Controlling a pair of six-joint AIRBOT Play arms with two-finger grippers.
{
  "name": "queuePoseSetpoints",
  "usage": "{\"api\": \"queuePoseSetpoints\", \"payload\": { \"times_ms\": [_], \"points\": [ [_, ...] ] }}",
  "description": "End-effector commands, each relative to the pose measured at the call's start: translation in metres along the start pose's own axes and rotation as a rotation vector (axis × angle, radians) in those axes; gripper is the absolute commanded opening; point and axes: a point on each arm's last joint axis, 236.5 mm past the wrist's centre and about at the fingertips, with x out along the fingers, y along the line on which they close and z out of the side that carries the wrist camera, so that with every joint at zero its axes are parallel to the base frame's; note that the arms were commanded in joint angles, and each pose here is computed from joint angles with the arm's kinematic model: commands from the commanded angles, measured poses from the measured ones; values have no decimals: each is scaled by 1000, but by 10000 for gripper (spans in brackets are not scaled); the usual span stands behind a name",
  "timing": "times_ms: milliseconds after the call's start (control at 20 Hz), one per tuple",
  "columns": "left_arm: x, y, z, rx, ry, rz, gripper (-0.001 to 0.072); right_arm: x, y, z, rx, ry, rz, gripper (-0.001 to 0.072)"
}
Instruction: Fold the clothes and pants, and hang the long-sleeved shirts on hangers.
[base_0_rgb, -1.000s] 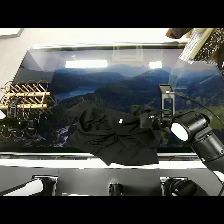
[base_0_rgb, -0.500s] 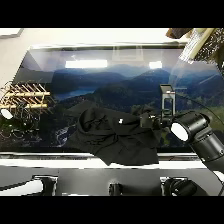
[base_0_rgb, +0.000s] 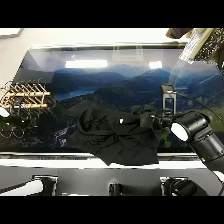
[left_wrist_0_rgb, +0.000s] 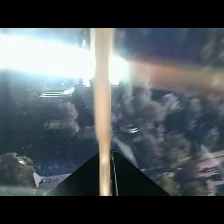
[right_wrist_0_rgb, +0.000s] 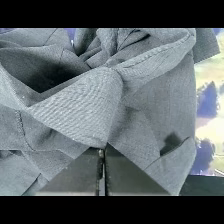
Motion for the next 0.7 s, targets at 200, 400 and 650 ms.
{"api": "queuePoseSetpoints", "payload": {
  "times_ms": [200,400,650],
  "points": [
    [-115,-25,73,54,-348,21,18,0,0,0,-1,-2,-2,24],
    [-179,-53,94,136,-511,33,17,0,-1,1,-3,-6,-6,24],
    [-261,-119,81,293,-714,-5,14,0,-6,5,-14,-23,-25,24]
  ]
}}
